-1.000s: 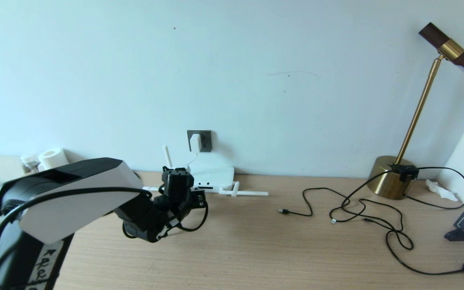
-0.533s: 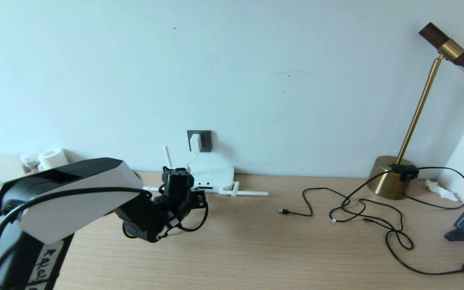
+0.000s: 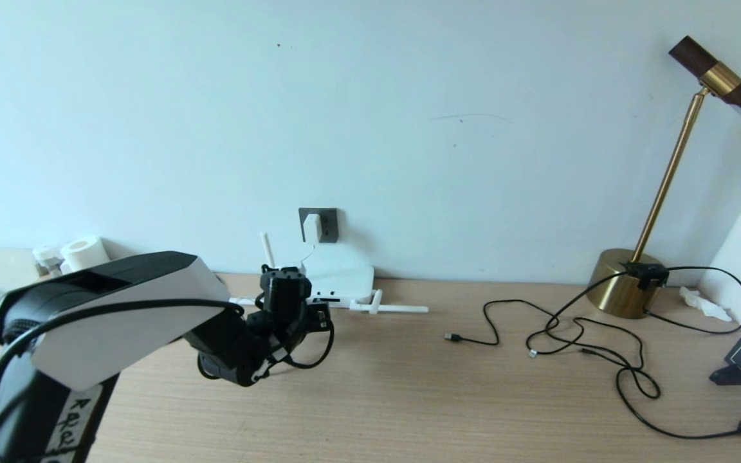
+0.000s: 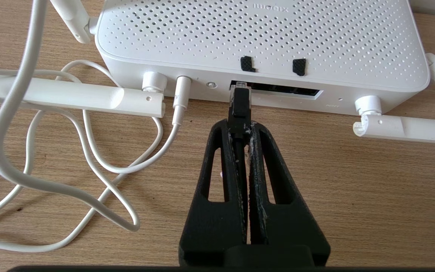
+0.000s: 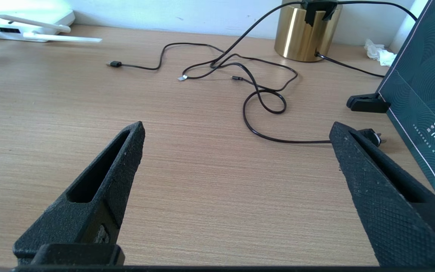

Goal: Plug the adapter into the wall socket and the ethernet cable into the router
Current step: Align cable and router interface

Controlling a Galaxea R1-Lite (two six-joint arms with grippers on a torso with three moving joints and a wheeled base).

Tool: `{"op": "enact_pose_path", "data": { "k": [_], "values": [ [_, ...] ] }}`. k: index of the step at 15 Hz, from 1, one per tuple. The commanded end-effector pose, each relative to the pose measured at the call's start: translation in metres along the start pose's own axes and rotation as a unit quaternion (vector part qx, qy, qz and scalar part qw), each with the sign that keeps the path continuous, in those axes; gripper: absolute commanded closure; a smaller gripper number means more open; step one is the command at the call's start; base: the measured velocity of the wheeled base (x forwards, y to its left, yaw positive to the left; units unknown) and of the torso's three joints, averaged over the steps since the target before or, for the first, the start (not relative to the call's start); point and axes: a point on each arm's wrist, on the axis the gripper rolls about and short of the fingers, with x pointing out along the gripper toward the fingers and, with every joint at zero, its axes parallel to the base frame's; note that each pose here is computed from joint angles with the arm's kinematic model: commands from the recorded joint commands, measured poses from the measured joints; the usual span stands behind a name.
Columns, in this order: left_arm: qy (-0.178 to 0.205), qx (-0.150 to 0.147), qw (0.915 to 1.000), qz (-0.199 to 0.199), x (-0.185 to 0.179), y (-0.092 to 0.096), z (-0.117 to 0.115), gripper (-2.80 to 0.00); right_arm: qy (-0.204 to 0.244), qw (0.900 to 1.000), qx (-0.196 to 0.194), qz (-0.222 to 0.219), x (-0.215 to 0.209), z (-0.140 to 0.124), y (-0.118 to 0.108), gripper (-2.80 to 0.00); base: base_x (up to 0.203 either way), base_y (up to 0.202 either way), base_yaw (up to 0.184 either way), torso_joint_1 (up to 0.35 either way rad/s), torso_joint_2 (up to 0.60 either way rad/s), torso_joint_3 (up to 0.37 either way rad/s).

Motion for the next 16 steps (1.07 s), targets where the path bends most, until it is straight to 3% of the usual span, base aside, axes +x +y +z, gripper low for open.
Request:
{"op": "enact_pose_path", "data": {
  "k": [1, 16],
  "values": [
    [-0.003, -0.002, 1.0000, 0.000, -0.0002, -0.0002, 0.0009, 0.00, 0.000, 1.000, 0.000, 0.001, 0.0000, -0.0001, 0.0000, -2.80, 0.000, 0.000, 0.000, 0.000, 0.00, 0.000],
    [-0.005, -0.001, 1.0000, 0.000, 0.0017, -0.0013, 0.0031, 0.00, 0.001, 1.000, 0.000, 0.001, 0.0001, -0.0001, 0.0000, -2.80, 0.000, 0.000, 0.000, 0.000, 0.00, 0.000]
  ]
}}
